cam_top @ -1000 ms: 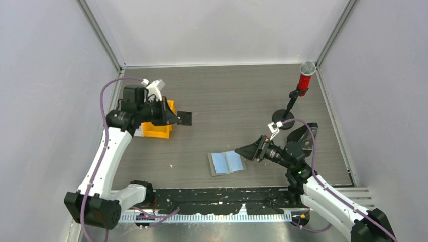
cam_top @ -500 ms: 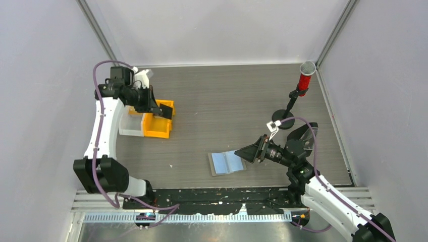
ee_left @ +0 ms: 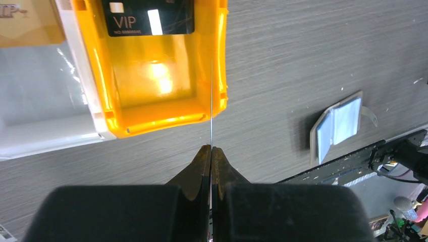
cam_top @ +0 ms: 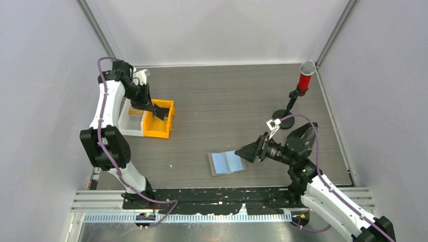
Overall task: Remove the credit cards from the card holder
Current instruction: Place the credit card in the storage box.
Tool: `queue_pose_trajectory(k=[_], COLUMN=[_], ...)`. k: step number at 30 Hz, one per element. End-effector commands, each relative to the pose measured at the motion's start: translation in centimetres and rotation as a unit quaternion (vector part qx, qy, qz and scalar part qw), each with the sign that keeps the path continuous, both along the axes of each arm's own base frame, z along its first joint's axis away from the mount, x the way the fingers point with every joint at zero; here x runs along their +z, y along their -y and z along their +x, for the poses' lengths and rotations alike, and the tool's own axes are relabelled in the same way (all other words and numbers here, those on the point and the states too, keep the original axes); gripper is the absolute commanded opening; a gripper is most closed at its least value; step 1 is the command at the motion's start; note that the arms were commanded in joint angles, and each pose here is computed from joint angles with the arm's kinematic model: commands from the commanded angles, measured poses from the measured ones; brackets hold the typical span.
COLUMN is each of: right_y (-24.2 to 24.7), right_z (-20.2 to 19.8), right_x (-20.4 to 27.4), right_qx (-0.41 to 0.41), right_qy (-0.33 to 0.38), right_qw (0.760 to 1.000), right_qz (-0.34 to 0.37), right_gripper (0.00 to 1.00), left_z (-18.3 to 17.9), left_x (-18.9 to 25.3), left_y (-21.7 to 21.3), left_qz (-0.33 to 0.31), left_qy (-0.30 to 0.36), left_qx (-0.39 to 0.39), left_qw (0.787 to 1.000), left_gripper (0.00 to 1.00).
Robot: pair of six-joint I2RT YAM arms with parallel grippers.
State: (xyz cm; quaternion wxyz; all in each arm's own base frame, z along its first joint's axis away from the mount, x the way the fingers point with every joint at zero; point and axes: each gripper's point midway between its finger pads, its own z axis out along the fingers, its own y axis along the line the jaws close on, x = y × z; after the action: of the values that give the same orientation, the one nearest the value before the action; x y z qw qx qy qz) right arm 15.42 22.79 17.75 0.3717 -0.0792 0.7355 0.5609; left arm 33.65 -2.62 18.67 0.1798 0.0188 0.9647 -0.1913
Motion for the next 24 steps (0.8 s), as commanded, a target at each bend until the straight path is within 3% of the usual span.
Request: queue_pose_trajectory(k=[1, 24], right_y=[0.0, -0.5], right_z=[0.6, 2.4], right_x=[1.9, 0.9], right_qx=[-0.005, -0.021], right_qy=[0.033, 0.006], right_qw=[0.999, 1.0], right_qz=[-0.001, -0.018], right_gripper=[0.95, 0.95], left_z=[1.6, 7.2], left_x=[0.7, -3.6], left_y=[-1.3, -0.5], left_qz=[0.017, -0.038], left_qy=[0.009, -0.012], left_qx=[0.014, 0.01], left_qw=[1.0, 0.999], left_gripper=[0.0, 0.0])
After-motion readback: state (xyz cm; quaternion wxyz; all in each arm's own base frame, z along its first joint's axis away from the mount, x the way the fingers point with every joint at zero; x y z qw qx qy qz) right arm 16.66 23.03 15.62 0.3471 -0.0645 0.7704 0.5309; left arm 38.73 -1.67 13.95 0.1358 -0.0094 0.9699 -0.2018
